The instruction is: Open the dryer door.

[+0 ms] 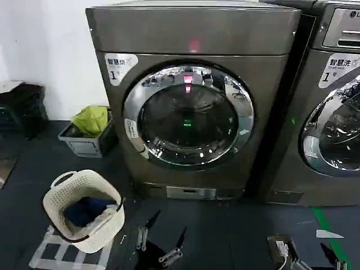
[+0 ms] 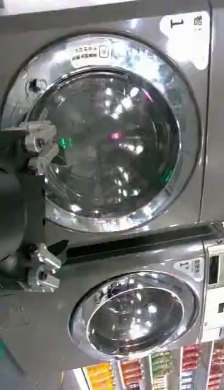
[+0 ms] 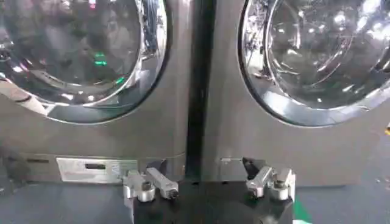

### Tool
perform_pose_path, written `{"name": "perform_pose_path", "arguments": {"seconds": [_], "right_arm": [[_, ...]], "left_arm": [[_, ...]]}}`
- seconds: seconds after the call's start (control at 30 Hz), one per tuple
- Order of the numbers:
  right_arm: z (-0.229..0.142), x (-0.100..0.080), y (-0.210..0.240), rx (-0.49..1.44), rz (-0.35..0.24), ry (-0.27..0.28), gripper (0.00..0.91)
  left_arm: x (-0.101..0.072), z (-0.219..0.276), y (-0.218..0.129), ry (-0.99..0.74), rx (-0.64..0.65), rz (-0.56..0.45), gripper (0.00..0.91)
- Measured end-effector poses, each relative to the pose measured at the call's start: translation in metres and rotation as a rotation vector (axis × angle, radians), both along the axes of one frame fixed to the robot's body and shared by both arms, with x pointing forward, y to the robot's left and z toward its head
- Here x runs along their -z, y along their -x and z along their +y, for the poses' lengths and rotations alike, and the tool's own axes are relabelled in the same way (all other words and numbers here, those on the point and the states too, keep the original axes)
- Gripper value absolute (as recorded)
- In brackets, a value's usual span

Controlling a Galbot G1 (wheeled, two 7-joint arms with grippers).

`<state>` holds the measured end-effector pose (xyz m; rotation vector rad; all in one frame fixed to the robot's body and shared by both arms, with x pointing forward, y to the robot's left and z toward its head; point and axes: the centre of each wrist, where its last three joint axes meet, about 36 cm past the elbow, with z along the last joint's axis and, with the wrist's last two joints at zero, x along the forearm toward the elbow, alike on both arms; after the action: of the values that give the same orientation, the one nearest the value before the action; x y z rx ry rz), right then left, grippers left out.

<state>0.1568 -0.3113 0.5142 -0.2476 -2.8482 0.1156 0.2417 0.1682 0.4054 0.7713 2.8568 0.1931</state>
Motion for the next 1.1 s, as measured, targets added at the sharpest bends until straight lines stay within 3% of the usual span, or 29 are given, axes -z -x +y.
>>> {"name": "perform_pose_path", "arguments": {"seconds": [0.13,0.33,0.53,1.1], "right_arm": [[-0.004,-0.001,-0.01,-0.052,-0.042,0.01,0.907],[-0.011,-0.003,-0.035,-0.15,-0.139,-0.024,0.907],[-0.023,-0.013,-0.067,-0.287,-0.229,-0.012,0.907],[-0.05,-0.023,-0.147,-0.551,-0.381,0.016,0.907]], "left_arm": [[-0.002,0.0,0.0,0.001,0.001,-0.005,0.907],[-0.007,0.003,0.003,-0.003,0.003,-0.013,0.907],[-0.014,0.008,0.005,-0.015,-0.004,-0.023,0.907],[-0.022,0.012,0.012,-0.028,-0.008,-0.033,0.907]]}}
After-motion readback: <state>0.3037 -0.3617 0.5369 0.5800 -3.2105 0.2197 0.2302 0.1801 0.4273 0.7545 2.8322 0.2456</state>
